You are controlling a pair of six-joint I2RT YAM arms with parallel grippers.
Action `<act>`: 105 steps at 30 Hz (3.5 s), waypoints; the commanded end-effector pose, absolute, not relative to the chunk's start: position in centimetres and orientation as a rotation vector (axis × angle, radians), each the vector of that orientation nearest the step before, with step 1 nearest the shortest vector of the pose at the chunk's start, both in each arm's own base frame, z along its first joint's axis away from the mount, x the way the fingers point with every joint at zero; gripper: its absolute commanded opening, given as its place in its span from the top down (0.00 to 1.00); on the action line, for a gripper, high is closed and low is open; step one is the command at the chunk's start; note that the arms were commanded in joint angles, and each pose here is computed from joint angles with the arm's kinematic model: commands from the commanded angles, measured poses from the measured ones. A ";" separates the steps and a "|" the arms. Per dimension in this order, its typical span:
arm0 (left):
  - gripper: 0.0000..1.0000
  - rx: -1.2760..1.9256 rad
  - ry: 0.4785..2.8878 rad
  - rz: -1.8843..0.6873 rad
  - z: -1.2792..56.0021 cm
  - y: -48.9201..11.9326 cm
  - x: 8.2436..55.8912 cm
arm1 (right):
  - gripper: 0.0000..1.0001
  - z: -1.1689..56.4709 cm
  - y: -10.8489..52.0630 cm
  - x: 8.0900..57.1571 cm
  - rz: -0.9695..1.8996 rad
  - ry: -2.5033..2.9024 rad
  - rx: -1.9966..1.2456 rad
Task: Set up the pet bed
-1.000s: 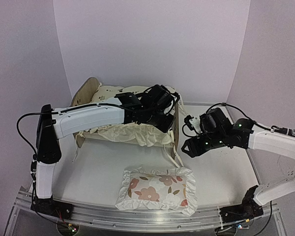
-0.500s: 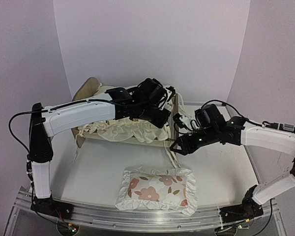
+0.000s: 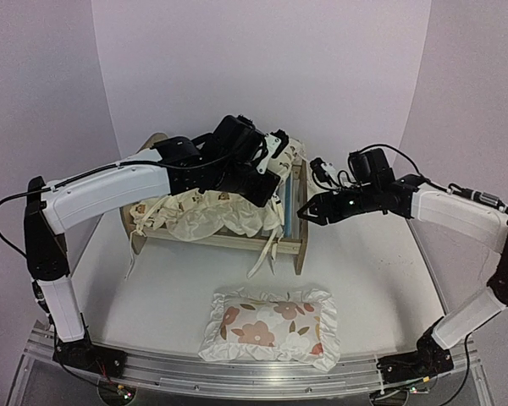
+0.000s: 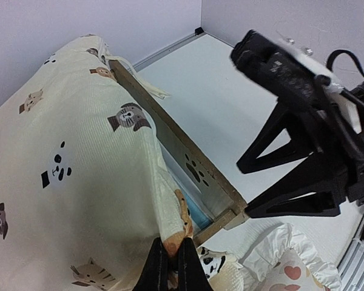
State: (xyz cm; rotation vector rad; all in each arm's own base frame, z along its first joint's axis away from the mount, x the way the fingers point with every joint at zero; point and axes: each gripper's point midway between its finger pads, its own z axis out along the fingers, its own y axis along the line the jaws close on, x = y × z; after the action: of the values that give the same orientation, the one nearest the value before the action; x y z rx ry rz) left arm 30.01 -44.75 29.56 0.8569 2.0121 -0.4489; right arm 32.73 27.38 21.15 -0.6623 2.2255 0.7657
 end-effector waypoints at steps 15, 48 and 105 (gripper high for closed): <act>1.00 0.807 1.857 -0.574 36.9 -43.1 29.0 | 0.51 20.8 34.5 32.3 1.204 2.095 -0.941; 1.00 0.749 1.840 -0.586 38.5 -42.2 29.4 | 0.52 19.3 37.2 30.6 1.222 2.058 -1.015; 1.00 0.814 1.919 -0.640 32.7 -45.4 29.8 | 1.00 25.9 27.1 38.2 0.154 1.990 -0.785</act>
State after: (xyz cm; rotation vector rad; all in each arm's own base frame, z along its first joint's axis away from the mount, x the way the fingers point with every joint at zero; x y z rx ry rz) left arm 29.68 -44.17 31.52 0.8402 1.9689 -0.5640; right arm 38.08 28.07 24.39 -0.8010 2.0299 0.2220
